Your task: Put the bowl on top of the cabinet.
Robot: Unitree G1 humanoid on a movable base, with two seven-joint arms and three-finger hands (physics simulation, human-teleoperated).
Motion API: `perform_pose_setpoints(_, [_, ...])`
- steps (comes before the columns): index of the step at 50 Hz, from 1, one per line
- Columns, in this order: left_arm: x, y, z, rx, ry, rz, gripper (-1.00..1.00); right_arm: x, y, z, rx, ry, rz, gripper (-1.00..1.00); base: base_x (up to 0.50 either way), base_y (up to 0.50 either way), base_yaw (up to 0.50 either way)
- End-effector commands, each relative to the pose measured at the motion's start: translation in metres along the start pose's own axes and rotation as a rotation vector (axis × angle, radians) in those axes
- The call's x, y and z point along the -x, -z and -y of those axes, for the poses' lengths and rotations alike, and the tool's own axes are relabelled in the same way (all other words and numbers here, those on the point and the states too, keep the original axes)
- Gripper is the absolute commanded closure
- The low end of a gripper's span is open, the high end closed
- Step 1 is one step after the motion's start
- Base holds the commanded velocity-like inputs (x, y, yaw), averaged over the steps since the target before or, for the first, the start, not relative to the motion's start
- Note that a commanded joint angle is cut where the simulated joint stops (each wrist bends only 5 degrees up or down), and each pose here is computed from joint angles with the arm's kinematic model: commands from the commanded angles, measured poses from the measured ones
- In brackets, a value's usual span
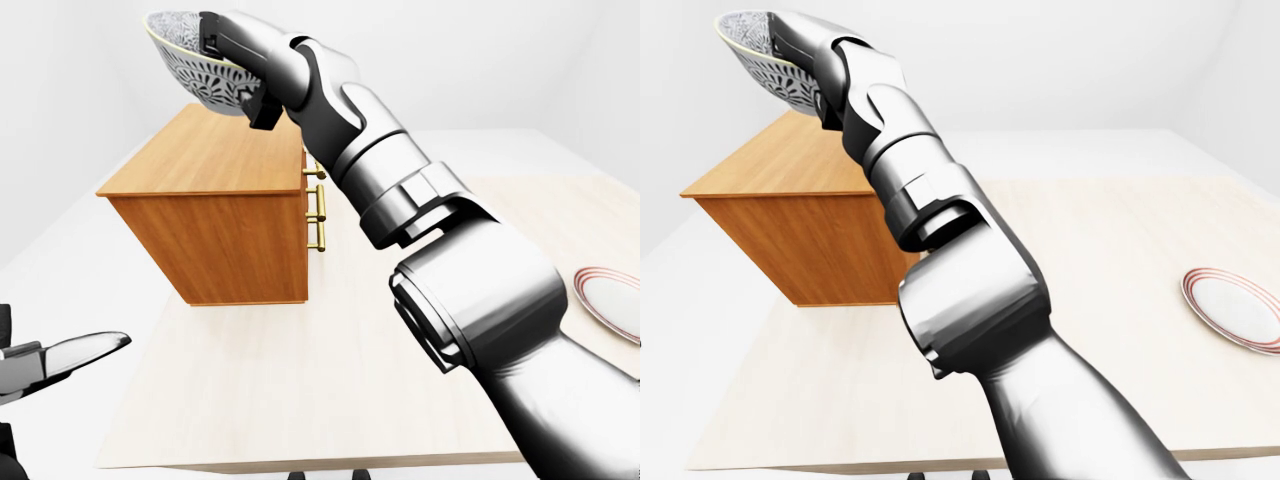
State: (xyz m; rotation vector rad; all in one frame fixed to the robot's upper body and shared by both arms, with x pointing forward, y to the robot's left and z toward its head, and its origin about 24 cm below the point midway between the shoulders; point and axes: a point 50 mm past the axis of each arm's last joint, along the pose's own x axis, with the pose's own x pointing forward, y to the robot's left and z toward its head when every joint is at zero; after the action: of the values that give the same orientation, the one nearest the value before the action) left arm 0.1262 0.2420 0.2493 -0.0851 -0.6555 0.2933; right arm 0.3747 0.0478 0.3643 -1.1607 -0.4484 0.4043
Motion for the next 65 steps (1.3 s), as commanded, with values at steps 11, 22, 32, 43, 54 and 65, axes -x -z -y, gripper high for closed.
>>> perform_pose_setpoints(11, [0.0, -0.001, -0.001, 0.001, -0.005, 0.0, -1.0, -0.004, 0.005, -0.035, 0.171, -0.112, -0.044, 1.0, 0.0, 0.0, 0.0])
perform_pose_setpoints(22, [0.0, -0.001, -0.001, 0.0, 0.004, -0.004, -1.0, -0.004, 0.017, -0.05, 0.269, -0.157, -0.093, 1.0, 0.0, 0.0, 0.0])
perform_pose_setpoints(32, [0.0, -0.001, 0.0, -0.002, 0.007, -0.008, -1.0, -0.003, 0.024, -0.057, 0.252, -0.192, -0.108, 1.0, 0.0, 0.0, 0.0])
perform_pose_setpoints(43, [0.0, -0.001, 0.0, -0.006, 0.011, -0.013, -1.0, -0.003, 0.027, -0.065, 0.245, -0.215, -0.113, 1.0, 0.0, 0.0, 0.0])
perform_pose_setpoints(54, [0.0, 0.0, 0.0, -0.01, 0.014, -0.018, -1.0, -0.003, 0.03, -0.067, 0.247, -0.222, -0.12, 1.0, 0.0, 0.0, 0.0])
perform_pose_setpoints(65, [0.0, 0.001, 0.0, -0.011, 0.011, -0.019, -1.0, -0.004, 0.018, -0.054, 0.259, -0.16, -0.091, -1.0, 0.0, 0.0, 0.0])
